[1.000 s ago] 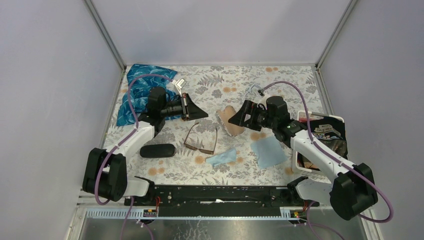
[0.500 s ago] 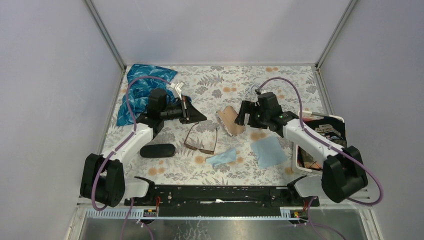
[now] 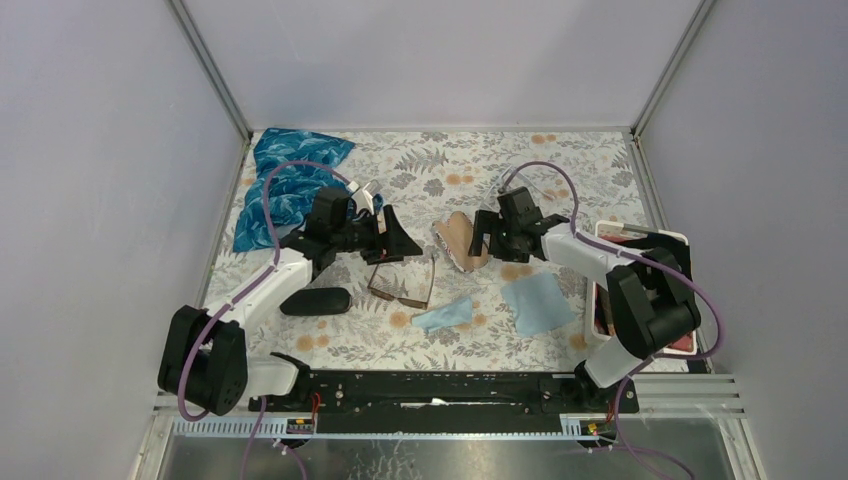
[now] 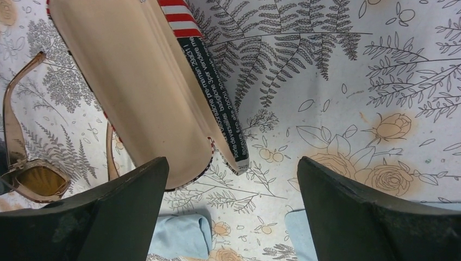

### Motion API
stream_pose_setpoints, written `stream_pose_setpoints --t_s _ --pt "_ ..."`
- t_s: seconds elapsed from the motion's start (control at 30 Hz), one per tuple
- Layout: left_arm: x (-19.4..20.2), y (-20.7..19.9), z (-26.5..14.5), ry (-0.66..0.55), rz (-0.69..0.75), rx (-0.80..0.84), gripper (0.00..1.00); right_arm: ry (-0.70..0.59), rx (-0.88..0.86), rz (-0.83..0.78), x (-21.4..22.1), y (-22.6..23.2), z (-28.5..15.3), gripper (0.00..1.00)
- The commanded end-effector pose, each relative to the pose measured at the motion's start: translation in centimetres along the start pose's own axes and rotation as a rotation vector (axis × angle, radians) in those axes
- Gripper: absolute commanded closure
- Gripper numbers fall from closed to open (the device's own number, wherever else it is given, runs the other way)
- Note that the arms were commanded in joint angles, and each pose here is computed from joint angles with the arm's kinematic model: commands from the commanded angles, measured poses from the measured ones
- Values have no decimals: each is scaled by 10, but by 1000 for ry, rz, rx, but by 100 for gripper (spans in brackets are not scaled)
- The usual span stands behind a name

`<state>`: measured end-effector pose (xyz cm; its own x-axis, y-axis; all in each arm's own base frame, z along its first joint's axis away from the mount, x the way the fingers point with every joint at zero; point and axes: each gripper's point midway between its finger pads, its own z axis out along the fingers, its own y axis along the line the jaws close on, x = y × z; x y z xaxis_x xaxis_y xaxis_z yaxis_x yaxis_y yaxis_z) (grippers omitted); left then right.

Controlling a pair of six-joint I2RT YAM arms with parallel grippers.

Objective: Organize the sunglasses
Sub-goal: Move the sunglasses case at the center of the board.

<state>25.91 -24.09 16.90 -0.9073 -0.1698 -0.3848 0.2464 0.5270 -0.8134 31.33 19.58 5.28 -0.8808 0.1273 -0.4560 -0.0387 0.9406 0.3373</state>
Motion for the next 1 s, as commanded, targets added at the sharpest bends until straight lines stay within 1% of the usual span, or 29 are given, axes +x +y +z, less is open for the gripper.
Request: stream_pose_setpoints --t_s 0.0,0.1,0.2,0.37,0.43,0.5,0.63,0.73,0.83,0.9,0.97 --pt "-2 10 -3 -24 20 -90 17 -57 -18 -4 -21 11 4 7" --pt "0 16 -4 -17 20 -119 15 -54 -38 2 -24 16 7 19" --pt "1 19 -4 -17 14 -133 15 -49 -46 3 -27 19 14 35" --pt "3 25 -2 -13 -1 -151 14 -49 -28 -25 -35 19 26 59" --pt "4 26 -2 -10 -4 -152 14 -56 -9 -47 -40 18 30 71" --pt "5 26 -3 -11 -2 -150 14 -73 8 -70 -49 17 31 82" --pt "3 26 -5 -14 11 -162 13 -106 13 -125 -67 22 35 96" --pt "2 28 -5 -18 17 -176 13 -134 -2 -172 -84 31 43 99" --pt "2 27 -5 -15 16 -176 13 -180 57 -264 -104 33 53 99" --pt "2 27 -5 -15 14 -175 13 -201 106 -334 -113 35 59 98" --pt "3 27 -5 -13 11 -174 12 -215 144 -378 -121 34 67 95"
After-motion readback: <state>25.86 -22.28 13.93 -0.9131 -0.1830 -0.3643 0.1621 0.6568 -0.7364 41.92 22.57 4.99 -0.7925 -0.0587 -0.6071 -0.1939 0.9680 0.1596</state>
